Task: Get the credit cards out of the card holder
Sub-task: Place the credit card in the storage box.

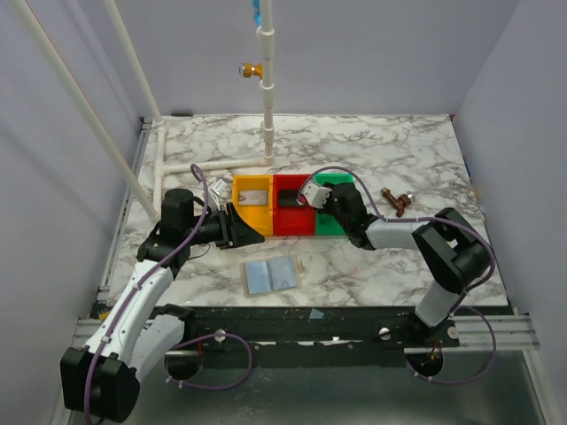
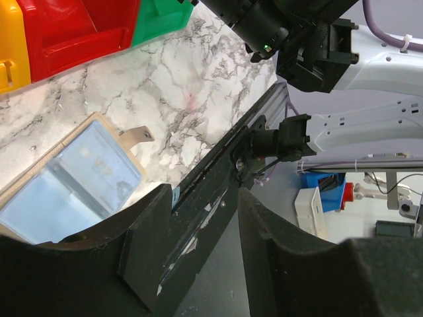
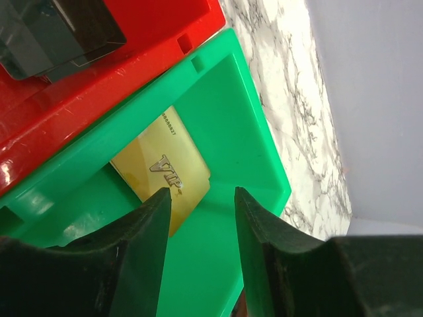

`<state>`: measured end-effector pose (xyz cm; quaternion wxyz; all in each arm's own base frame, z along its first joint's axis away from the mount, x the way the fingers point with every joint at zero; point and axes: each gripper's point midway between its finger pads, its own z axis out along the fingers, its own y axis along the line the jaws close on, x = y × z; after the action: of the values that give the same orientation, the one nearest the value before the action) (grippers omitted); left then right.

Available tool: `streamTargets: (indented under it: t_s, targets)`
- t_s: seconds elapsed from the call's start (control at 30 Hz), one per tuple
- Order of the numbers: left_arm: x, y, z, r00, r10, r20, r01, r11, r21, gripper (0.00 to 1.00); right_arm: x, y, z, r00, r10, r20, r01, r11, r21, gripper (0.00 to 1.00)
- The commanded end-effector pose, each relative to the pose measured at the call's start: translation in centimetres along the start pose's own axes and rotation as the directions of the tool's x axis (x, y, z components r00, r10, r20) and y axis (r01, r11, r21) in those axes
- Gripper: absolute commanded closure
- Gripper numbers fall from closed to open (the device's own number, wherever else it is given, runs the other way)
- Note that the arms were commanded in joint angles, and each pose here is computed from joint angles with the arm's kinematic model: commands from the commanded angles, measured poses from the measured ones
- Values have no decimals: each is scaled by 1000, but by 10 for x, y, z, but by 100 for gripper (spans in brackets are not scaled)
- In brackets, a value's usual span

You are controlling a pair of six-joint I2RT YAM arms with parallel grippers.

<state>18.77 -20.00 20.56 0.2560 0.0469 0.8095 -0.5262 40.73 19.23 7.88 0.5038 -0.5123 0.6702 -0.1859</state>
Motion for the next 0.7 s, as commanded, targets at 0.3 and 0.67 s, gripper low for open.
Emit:
streamTargets:
  t_s: [0.3,0.67]
  targets:
    - [-1,-4,-2,1000,21,10,-21,999,24,54,-6,-20,-8,994,112,0,-112,993,37,51]
    - [1,2,0,1000,6,12,-6,1000,9,53,-34,-66,-39,931,359,66,-364,925,111,34]
